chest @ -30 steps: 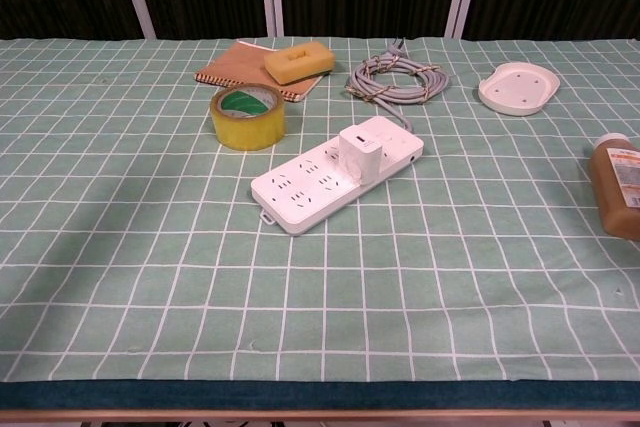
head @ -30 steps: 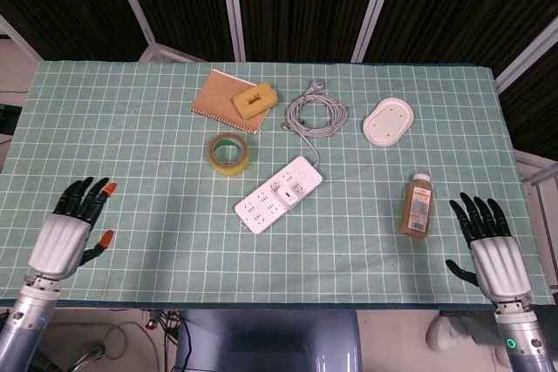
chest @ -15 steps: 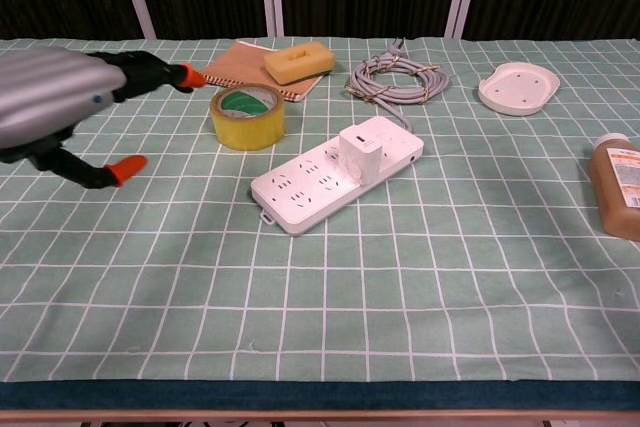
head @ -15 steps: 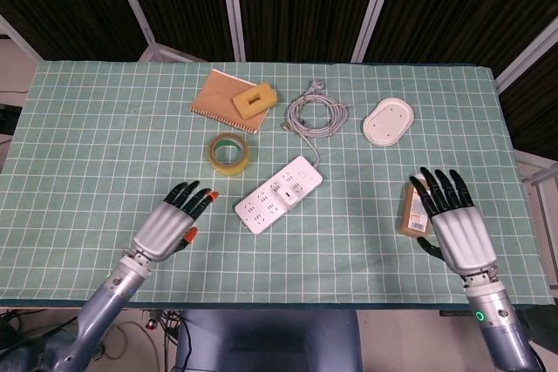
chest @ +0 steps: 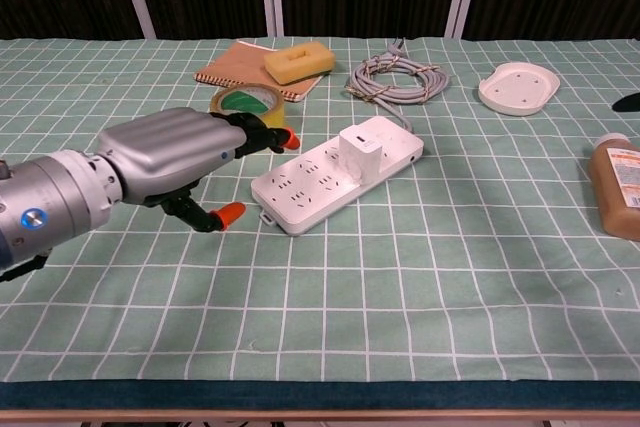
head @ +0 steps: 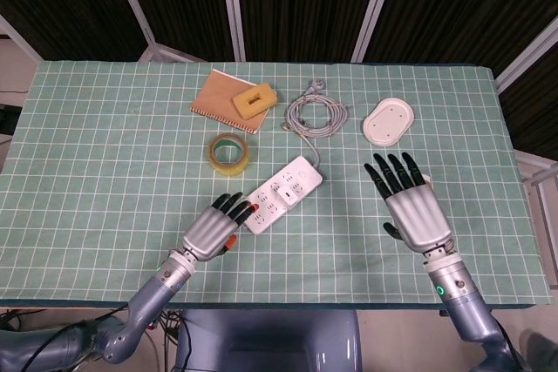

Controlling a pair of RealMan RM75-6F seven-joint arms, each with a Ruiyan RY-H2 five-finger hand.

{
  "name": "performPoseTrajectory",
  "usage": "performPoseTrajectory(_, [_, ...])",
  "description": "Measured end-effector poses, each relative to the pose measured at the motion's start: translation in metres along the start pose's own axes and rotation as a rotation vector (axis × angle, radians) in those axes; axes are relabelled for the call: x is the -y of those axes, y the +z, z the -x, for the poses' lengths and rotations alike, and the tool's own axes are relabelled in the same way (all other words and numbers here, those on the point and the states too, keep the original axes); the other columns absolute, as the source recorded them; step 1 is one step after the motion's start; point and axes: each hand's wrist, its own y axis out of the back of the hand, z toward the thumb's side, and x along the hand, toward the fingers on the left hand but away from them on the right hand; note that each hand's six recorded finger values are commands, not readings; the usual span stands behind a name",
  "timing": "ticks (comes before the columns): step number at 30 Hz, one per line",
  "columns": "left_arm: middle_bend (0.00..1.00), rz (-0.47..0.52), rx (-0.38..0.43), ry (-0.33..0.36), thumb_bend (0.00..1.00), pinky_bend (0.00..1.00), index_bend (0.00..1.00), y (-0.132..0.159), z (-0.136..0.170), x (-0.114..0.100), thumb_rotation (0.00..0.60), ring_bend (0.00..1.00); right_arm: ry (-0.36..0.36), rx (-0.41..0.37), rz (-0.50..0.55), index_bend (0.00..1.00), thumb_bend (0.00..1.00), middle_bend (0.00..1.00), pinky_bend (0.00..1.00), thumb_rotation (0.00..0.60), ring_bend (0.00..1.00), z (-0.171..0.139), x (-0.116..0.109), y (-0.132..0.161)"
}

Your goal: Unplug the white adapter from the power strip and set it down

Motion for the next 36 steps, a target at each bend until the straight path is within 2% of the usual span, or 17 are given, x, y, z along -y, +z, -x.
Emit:
performPoseTrajectory(7, [0.15, 0.011, 0.006, -0.036, 0.46, 0.16, 0.12, 0.004, -0.007, 0.012, 0.6, 0.06, 0.001, -0.053, -0.029, 0.0, 0.12, 0.0, 0.0, 0.6, 0.0, 0.018, -0.003, 0.024])
performPoseTrajectory(14, [0.15, 0.005, 0.031, -0.069, 0.46, 0.16, 0.14, 0.009, -0.01, 0.024, 0.6, 0.06, 0.04, -0.087, -0.032, 0.0, 0.12, 0.0, 0.01, 0.6, 0.0, 0.036, 0.004, 0.049])
performPoseTrajectory(19, [0.16, 0.011, 0.034, -0.079, 0.46, 0.16, 0.15, 0.01, -0.012, 0.029, 0.6, 0.06, 0.049, -0.111, -0.031, 0.0, 0.12, 0.0, 0.08, 0.6, 0.01, 0.048, 0.006, 0.068])
performPoseTrajectory(23, [0.16, 0.007, 0.038, -0.086, 0.46, 0.16, 0.16, 0.011, -0.013, 0.032, 0.6, 0.06, 0.036, -0.149, -0.074, 0.0, 0.12, 0.05, 0.14, 0.6, 0.06, 0.058, 0.007, 0.081])
performPoseTrajectory(30, [0.16, 0.008, 0.045, -0.095, 0.46, 0.16, 0.16, 0.014, -0.013, 0.036, 0.6, 0.06, 0.042, -0.219, -0.141, 0.06, 0.12, 0.11, 0.2, 0.6, 0.12, 0.077, 0.026, 0.104])
performPoseTrajectory(36, [0.16, 0.015, 0.051, -0.095, 0.46, 0.16, 0.16, 0.016, -0.014, 0.037, 0.6, 0.06, 0.076, -0.232, -0.165, 0.14, 0.14, 0.17, 0.26, 0.6, 0.18, 0.095, 0.048, 0.112])
